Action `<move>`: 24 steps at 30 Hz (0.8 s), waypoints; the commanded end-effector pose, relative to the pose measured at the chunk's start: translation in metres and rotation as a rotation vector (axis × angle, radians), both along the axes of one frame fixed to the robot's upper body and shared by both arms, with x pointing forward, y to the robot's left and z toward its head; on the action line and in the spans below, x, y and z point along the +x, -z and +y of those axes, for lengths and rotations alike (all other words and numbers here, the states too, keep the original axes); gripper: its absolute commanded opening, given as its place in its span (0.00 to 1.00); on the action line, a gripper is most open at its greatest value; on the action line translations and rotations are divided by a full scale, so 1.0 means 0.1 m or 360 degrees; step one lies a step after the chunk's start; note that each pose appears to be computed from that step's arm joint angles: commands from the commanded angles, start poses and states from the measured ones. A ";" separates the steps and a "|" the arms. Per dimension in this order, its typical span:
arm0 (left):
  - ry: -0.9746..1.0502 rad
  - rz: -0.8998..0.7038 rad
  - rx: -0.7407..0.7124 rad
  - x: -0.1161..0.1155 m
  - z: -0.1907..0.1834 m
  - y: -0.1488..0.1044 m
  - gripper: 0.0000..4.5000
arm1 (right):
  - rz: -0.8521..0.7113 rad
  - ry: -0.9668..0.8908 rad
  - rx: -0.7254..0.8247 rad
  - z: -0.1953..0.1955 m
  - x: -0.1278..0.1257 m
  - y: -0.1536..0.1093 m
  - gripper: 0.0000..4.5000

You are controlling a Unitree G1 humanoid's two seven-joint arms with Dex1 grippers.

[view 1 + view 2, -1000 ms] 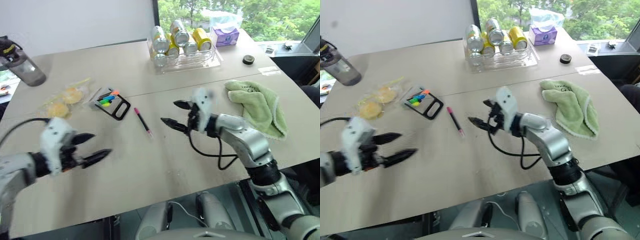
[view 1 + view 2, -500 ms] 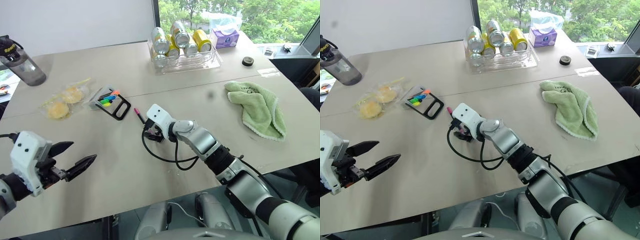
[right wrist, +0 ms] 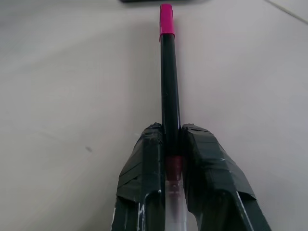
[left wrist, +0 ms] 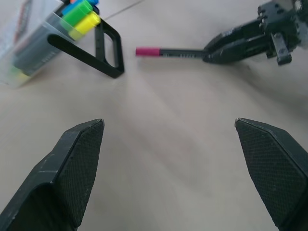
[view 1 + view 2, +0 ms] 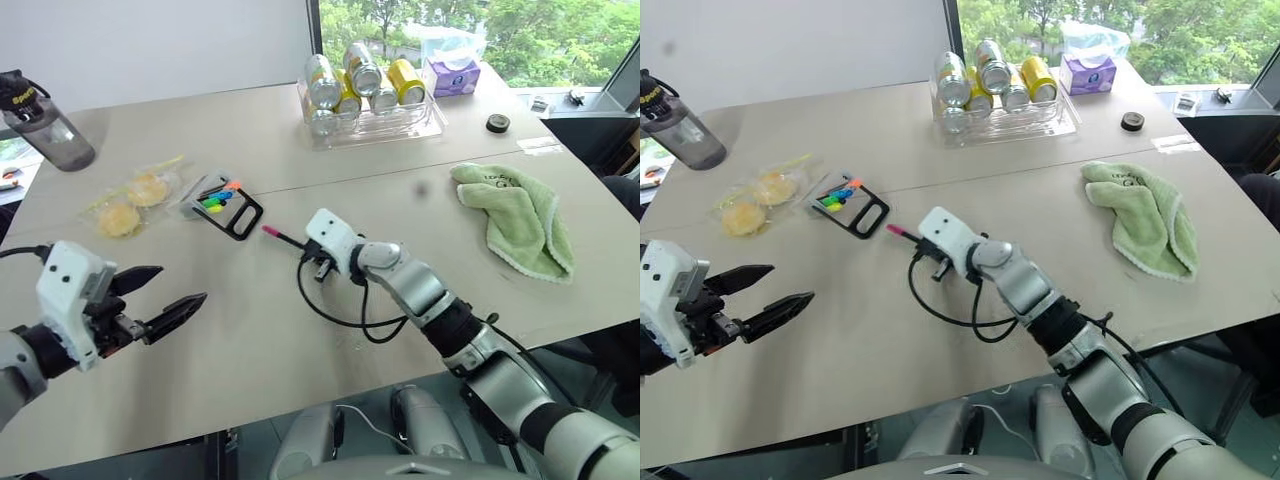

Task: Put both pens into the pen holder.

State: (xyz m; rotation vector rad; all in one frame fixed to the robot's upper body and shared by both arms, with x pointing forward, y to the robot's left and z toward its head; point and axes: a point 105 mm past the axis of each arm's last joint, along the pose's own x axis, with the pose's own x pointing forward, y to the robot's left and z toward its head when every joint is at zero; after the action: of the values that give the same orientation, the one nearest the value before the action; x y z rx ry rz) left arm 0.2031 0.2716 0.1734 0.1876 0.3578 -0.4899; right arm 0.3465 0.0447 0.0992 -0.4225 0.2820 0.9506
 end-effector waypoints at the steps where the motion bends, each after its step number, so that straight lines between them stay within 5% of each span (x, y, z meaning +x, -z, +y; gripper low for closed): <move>1: 0.0067 0.0010 -0.0033 0.04 -0.05 -0.03 1.00 | -0.0114 -0.0017 0.0166 -0.18 -0.02 -0.36 0.01; 5: 0.0120 -0.0071 -0.0220 0.28 -0.26 0.01 1.00 | -0.0211 -0.0097 0.0403 -0.35 -0.12 -0.66 0.01; 11: 0.0267 -0.0360 -0.1053 0.77 -1.10 -0.31 1.00 | -0.0415 -0.0371 0.0658 -0.41 -0.44 -0.91 0.01; 19: 0.0281 -0.0375 -0.1580 0.97 -1.26 -0.57 1.00 | -0.0504 -0.0404 0.0769 -0.35 -0.53 -1.02 0.01; 24: 0.0343 -0.0365 -0.1636 0.96 -1.30 -0.62 0.50 | -0.0502 -0.0391 0.0779 -0.36 -0.53 -1.01 0.01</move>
State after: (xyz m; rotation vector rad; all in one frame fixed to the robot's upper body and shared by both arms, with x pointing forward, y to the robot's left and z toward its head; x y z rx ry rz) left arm 0.3039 0.1437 0.2226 -0.7157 -0.1194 -0.7631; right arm 0.3009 0.0085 0.1864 -0.1570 -0.2245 1.1309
